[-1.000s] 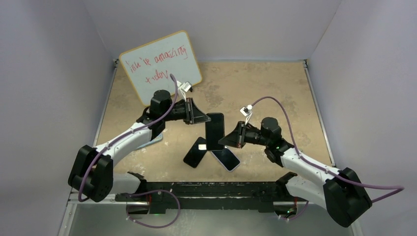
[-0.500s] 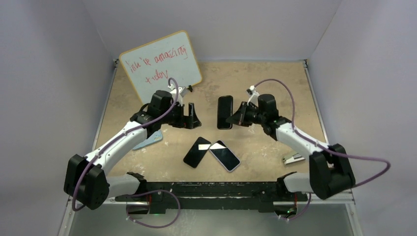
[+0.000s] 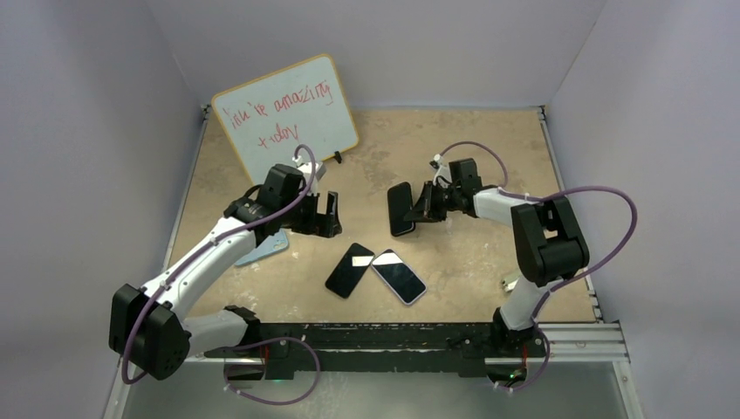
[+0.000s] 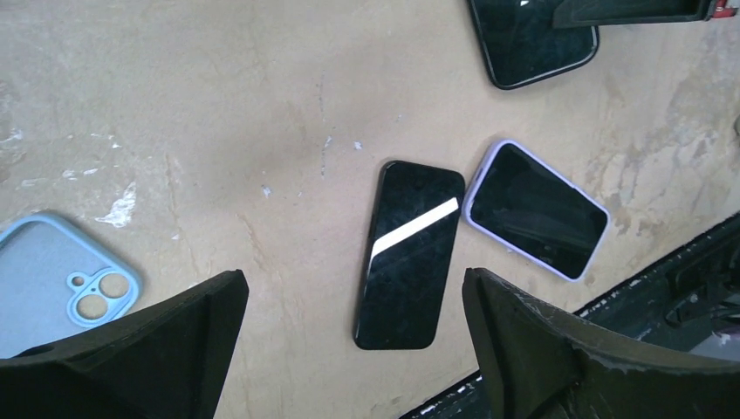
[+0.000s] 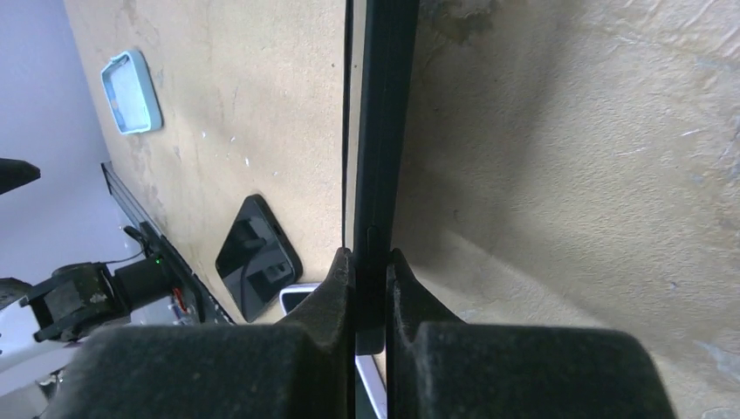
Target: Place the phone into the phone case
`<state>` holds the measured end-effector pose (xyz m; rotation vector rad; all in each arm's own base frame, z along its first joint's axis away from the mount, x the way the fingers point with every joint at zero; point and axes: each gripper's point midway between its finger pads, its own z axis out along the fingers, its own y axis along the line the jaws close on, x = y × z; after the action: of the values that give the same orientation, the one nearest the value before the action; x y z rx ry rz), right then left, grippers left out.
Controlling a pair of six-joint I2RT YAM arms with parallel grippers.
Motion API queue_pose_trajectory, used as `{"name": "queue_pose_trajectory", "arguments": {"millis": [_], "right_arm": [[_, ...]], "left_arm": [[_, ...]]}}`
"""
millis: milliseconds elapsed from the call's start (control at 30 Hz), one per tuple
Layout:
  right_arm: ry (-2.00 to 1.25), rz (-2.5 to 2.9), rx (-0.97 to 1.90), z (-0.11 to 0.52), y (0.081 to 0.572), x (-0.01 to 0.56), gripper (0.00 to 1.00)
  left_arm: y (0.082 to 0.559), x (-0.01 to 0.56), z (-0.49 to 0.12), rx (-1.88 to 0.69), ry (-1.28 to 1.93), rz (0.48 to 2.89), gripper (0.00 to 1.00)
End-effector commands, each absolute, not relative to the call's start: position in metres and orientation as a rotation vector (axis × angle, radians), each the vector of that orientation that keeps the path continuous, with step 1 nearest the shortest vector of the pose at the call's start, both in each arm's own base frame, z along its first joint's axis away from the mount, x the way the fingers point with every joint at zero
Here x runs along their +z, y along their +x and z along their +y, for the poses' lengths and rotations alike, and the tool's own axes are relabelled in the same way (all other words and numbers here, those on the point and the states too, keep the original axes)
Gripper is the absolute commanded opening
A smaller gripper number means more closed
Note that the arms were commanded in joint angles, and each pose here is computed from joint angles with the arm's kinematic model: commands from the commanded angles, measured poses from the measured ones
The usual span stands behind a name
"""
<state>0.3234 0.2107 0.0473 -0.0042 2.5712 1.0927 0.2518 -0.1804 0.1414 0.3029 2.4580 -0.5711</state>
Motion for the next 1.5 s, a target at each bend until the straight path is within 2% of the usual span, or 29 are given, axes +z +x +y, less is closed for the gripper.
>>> {"name": "queue_pose_trajectory", "arguments": {"millis": [0,100,400,467,500,600,867,967,1067,1167,1233,1467], "right_arm": [[-0.052,2.496,1.026,0.201,0.351,0.054,0.1],[-0.028,2.505,0.979,0.195,0.356,0.047,0.29],[0.006,2.522,0.865,0.179,0.345,0.051,0.71],[0.009,2.495,0.839,0.175,0.345,0.062,0.93],[0.011,2.478,0.834,0.174,0.344,0.068,0.98],[0.02,2.427,0.868,0.176,0.336,0.085,0.99],[-0.02,2.255,1.019,0.185,0.304,0.143,0.99],[-0.021,2.2,1.045,0.184,0.291,0.154,0.99],[-0.036,2.163,1.083,0.186,0.281,0.161,0.99],[-0.056,2.153,1.094,0.187,0.275,0.162,0.99],[-0.059,2.153,1.096,0.186,0.273,0.161,0.99],[-0.079,2.146,1.137,0.189,0.264,0.156,0.99]], "left_arm": [[0.262,0.139,-0.165,-0.468,0.192,2.478,0.99],[0.261,0.129,-0.161,-0.453,0.16,2.51,1.0],[0.266,0.096,-0.133,-0.316,0.111,2.644,1.0],[0.273,0.092,-0.118,-0.235,0.062,2.669,1.0],[0.276,0.089,-0.112,-0.214,0.035,2.68,1.0],[0.281,0.081,-0.089,-0.189,-0.082,2.699,1.0],[0.291,0.059,-0.043,-0.103,-0.265,2.778,0.9],[0.3,0.065,-0.026,-0.02,-0.324,2.736,0.87],[0.307,0.064,-0.03,-0.077,-0.345,2.721,0.81],[0.313,0.054,-0.047,-0.201,-0.326,2.741,0.64],[0.311,0.043,-0.052,-0.236,-0.346,2.776,0.58],[0.302,0.018,-0.065,-0.331,-0.411,2.812,0.54]]}}
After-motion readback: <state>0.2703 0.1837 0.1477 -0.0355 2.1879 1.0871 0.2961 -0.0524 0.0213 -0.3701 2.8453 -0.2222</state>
